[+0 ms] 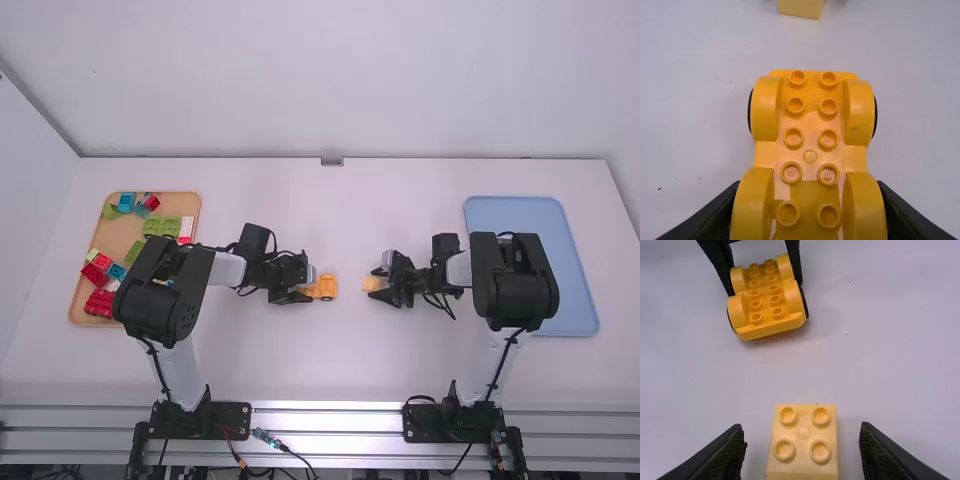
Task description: Assemble lego blocks to make yellow taxi
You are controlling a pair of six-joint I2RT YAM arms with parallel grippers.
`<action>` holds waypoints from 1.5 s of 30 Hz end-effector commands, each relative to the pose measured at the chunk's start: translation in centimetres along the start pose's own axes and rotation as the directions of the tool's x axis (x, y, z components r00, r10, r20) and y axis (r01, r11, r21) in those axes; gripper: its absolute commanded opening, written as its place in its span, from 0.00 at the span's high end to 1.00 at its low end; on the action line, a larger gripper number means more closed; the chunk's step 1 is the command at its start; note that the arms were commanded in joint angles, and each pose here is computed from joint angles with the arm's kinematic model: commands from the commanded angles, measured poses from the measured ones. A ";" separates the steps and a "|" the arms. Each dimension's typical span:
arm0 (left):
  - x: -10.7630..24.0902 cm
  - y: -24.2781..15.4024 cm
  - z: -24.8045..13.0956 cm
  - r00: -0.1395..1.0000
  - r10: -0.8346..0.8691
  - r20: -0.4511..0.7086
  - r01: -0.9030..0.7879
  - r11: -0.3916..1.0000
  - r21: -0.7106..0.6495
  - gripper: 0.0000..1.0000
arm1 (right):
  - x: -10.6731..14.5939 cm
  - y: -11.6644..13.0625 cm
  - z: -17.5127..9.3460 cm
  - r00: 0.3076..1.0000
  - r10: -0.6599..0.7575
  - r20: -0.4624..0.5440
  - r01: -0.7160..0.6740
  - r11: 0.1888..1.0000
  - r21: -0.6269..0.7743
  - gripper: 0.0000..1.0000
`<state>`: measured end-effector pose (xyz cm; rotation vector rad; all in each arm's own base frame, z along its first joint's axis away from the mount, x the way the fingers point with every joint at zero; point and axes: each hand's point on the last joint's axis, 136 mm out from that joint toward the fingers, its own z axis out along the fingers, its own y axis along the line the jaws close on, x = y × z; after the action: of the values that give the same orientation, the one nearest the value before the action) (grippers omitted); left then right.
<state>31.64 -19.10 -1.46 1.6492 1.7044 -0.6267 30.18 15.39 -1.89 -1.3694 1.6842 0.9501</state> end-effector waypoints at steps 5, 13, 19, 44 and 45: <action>0.4 -0.5 0.2 1.000 -0.010 -0.008 0.010 1.000 0.011 0.69 | -0.6 -0.6 -0.1 1.000 -0.018 0.015 0.018 1.000 0.004 0.51; 0.3 -0.5 0.3 1.000 -0.010 -0.007 0.010 1.000 0.012 0.70 | -0.6 -0.6 -0.1 1.000 -0.020 0.014 0.020 1.000 0.004 0.56; 0.3 -0.4 0.3 1.000 -0.007 -0.006 0.007 1.000 0.009 0.70 | 0.0 -1.0 -0.1 1.000 0.013 -0.026 -0.012 1.000 0.024 0.50; 0.3 -0.5 0.3 1.000 -0.009 -0.006 0.009 1.000 0.010 0.73 | -0.4 -1.0 -0.3 0.999 0.019 -0.026 -0.018 0.999 0.026 0.73; 0.2 -0.5 0.3 1.000 -0.008 -0.005 0.008 1.000 0.010 0.73 | -0.7 -1.0 -0.4 1.000 0.017 -0.020 -0.016 1.000 0.027 0.73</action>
<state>31.81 -19.11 -1.44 1.6464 1.7040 -0.6185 30.59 15.01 -2.45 -1.3538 1.7562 0.9327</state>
